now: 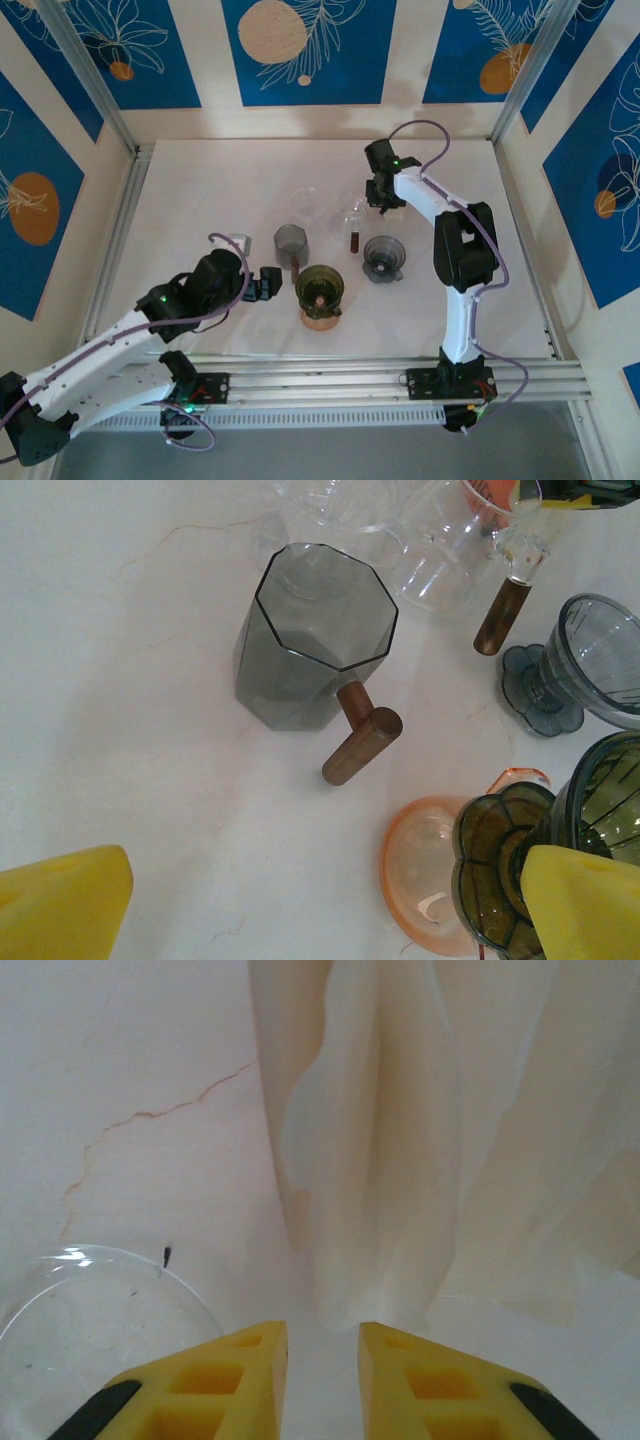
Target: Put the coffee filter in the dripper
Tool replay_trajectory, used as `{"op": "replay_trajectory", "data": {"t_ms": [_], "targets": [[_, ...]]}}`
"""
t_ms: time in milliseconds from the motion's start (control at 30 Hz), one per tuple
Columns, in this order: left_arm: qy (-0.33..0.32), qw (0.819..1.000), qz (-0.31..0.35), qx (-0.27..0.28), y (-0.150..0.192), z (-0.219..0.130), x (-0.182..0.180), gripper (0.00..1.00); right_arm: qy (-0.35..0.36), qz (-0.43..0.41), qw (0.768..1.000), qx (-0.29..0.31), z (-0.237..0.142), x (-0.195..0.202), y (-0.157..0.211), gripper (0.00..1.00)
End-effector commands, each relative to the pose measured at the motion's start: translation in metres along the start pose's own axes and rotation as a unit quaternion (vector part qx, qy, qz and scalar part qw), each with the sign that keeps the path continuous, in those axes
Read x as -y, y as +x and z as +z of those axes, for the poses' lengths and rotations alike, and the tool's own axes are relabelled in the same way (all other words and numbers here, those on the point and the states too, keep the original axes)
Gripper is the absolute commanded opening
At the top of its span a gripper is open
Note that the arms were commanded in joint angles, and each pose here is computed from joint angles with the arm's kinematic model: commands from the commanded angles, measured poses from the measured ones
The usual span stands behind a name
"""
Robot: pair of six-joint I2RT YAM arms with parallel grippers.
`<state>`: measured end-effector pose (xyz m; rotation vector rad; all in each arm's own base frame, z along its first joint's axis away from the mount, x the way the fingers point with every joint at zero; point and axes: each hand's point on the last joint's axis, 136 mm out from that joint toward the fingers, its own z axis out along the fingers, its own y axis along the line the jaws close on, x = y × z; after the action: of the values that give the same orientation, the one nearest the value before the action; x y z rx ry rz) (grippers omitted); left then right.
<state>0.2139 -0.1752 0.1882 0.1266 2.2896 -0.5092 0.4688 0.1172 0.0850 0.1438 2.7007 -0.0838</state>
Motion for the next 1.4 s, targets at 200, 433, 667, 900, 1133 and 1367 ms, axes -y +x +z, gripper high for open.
{"op": "replay_trajectory", "data": {"t_ms": [200,433,667,900,1133,1367], "targets": [[-0.001,1.000,-0.013,-0.001,0.002,0.002,-0.004,1.00,0.017,-0.004,1.000,-0.001,0.007,0.003,-0.007,0.25],[-0.002,1.000,-0.014,-0.003,0.003,0.001,-0.006,1.00,0.025,-0.010,1.000,0.002,0.008,0.004,-0.009,0.16],[-0.001,1.000,-0.016,-0.001,0.002,0.001,-0.006,1.00,0.023,-0.016,1.000,0.011,0.002,0.002,-0.011,0.00],[-0.001,1.000,-0.017,-0.003,0.002,0.001,-0.006,1.00,0.011,-0.021,0.999,0.040,-0.014,-0.004,-0.018,0.00],[0.000,1.000,-0.016,-0.001,0.001,0.001,-0.006,1.00,0.011,-0.027,0.998,0.061,-0.037,-0.003,-0.024,0.00],[0.002,1.000,-0.017,0.000,-0.001,-0.001,-0.005,1.00,0.012,-0.027,0.997,0.076,-0.057,0.002,-0.027,0.00]]}}
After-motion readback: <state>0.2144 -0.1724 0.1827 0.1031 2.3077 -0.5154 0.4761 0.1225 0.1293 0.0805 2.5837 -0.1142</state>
